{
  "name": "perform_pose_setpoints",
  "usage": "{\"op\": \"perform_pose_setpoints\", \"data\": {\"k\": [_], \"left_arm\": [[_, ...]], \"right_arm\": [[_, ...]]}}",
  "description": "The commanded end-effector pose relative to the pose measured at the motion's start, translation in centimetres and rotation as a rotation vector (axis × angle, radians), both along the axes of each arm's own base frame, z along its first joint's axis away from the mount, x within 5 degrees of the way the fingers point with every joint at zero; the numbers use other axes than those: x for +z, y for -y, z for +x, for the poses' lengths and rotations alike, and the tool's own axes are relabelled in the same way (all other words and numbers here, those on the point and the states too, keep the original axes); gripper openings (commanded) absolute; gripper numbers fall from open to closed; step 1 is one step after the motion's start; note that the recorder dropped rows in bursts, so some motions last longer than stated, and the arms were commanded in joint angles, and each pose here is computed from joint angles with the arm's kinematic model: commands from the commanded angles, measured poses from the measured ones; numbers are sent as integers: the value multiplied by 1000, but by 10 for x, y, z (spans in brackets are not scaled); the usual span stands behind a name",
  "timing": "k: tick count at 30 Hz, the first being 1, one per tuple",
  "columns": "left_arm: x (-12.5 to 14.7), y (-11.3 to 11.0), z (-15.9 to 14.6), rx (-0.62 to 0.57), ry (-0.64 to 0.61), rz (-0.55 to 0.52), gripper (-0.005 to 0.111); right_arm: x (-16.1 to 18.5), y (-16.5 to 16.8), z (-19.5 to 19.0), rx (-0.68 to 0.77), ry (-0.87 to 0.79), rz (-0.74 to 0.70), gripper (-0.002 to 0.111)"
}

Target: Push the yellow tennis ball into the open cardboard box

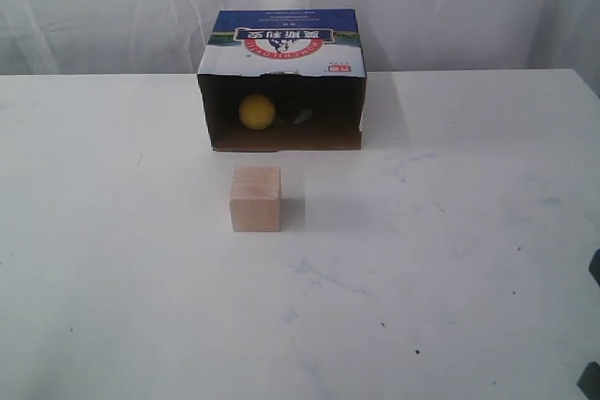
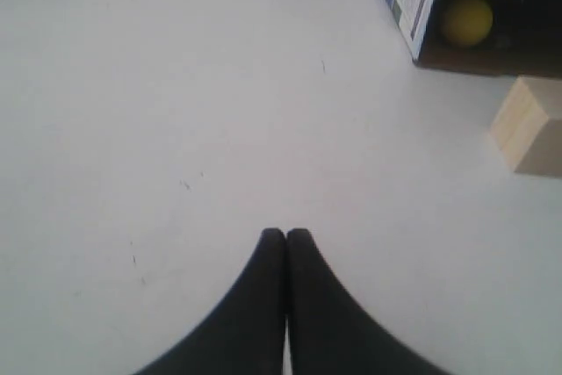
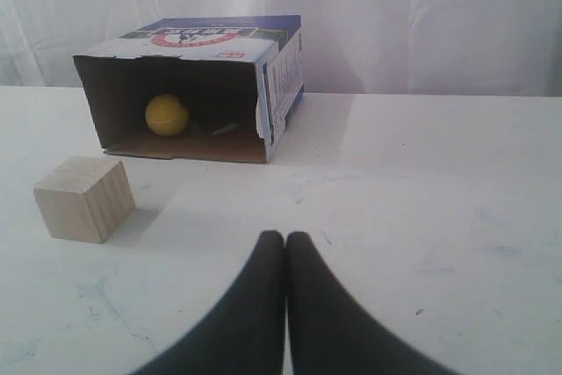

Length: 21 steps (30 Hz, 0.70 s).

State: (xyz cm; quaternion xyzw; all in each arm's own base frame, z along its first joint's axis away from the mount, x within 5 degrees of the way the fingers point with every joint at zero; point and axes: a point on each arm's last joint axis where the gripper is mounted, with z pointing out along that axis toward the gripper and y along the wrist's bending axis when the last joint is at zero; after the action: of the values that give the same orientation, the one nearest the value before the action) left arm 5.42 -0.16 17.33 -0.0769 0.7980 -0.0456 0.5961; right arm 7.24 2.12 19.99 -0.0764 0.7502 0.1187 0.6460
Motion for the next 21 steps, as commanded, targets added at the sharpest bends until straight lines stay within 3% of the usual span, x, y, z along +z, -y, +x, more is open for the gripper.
{"op": "perform_pose_setpoints", "data": {"k": [1, 19, 21], "left_arm": [[4, -1, 1, 17, 48, -5, 0], [3, -1, 1, 18, 43, -6, 0], [3, -1, 1, 18, 43, -6, 0]], "right_arm": [[-2, 1, 0, -11, -4, 3, 0], [4, 3, -6, -13, 69, 24, 0], [4, 8, -4, -90, 72, 18, 0]]}}
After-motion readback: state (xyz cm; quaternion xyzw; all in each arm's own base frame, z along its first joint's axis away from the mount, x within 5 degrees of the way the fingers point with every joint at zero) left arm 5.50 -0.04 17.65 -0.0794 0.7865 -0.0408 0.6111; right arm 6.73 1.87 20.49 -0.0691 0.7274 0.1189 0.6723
